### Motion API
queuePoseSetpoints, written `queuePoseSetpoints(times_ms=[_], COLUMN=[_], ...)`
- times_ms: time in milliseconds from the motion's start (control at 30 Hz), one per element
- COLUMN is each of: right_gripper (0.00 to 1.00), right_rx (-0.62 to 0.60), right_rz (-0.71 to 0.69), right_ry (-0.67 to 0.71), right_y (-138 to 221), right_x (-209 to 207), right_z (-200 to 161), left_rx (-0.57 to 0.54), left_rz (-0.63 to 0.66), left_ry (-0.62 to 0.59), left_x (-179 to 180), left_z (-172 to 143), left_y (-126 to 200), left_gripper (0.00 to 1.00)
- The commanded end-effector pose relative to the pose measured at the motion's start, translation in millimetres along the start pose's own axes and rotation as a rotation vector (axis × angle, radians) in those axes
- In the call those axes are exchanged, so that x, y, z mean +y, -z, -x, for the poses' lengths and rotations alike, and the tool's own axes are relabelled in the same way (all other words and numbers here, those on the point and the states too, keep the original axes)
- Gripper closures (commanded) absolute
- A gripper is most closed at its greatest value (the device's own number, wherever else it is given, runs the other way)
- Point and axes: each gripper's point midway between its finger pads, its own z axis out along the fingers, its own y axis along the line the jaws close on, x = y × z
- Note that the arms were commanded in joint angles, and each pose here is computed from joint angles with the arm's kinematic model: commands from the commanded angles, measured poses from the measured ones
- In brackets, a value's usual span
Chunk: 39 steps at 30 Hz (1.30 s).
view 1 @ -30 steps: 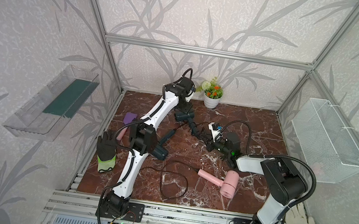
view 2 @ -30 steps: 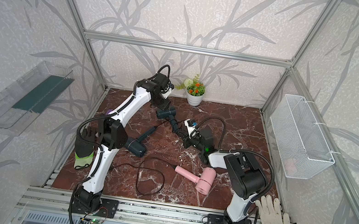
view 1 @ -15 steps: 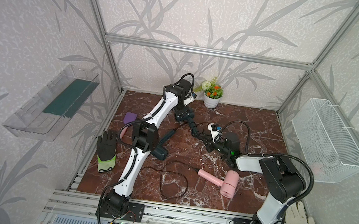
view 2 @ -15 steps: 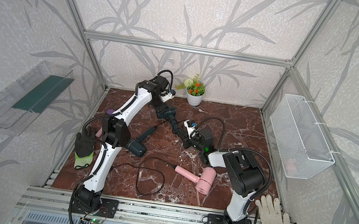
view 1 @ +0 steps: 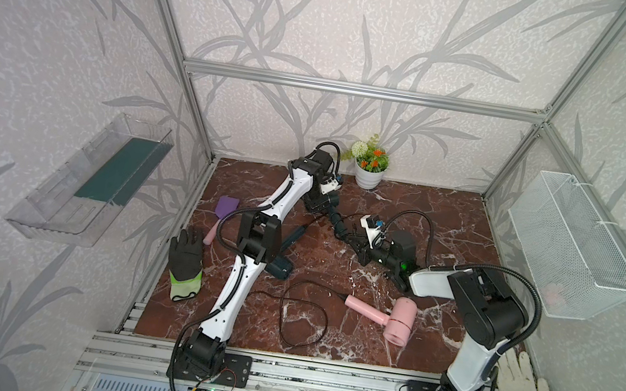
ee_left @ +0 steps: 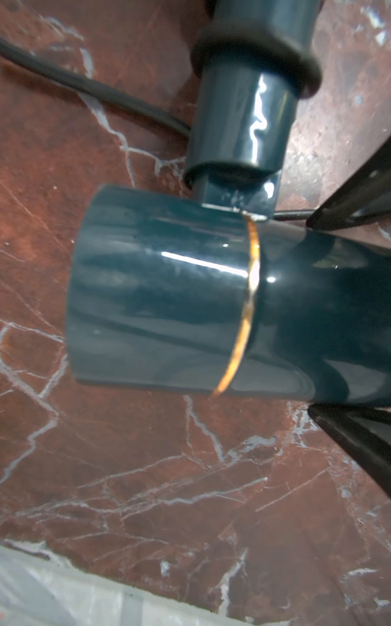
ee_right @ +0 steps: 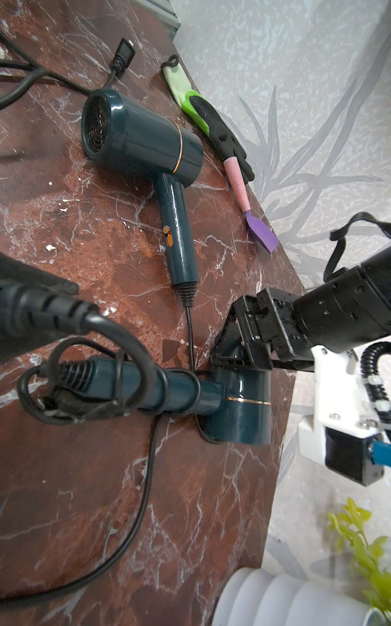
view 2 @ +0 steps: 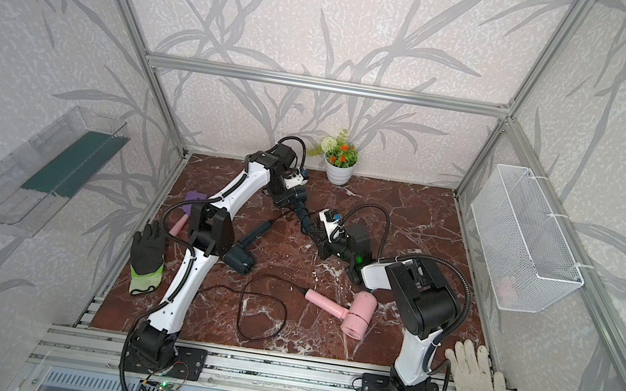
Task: Wrap the cord around the hair dryer
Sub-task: Pick up the hair dryer from the center of the board.
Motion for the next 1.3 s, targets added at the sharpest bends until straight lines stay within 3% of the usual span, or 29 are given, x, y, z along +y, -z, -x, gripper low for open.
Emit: queuePoseSetpoints(times_ms=[0,200,367,467,600,800,1000,1067,1267], right_gripper=[1.0,1.0,1.0,1.0,1.0,1.0,1.0,1.0,1.0], right_rx=[-0.044,-0.044,-0.05,-0.054,-0.023,0.033,0.061,0.068,0.055], right_rz=[0.016,0.021,0.024,0.033,0.051,0.096,0.087,0.084,-0.002], right_ry=[0.025,0.018,0.037,0.066,0.143,0.305,0.437,0.492,0.633], right_y=[-5,-8,-5,-1,9,32,59,67,86], right_x=[0,-1,1,7,25,73,102,111,107], right_z=[15,15,22,35,55,89,121,132,171], left_rx=[0.001,-0.003,-0.009,-0.027,-0.052,-0.146,-0.155,-0.152,-0.118], left_rz=[-0.024,-0.023,-0.015,-0.002,0.027,0.02,0.053,0.035,-0.023], left_ry=[-0.056,-0.054,-0.053,-0.053,-0.019,0.15,0.311,0.322,0.188], left_x=[-5,-4,-2,1,3,-1,-13,-28,-94], left_z=[-1,0,1,3,5,11,3,0,-14], left_y=[-12,-22,-9,17,54,107,140,147,155], left_gripper=[0.23,0.32,0.77,0.91,1.0,1.0,1.0,1.0,1.0])
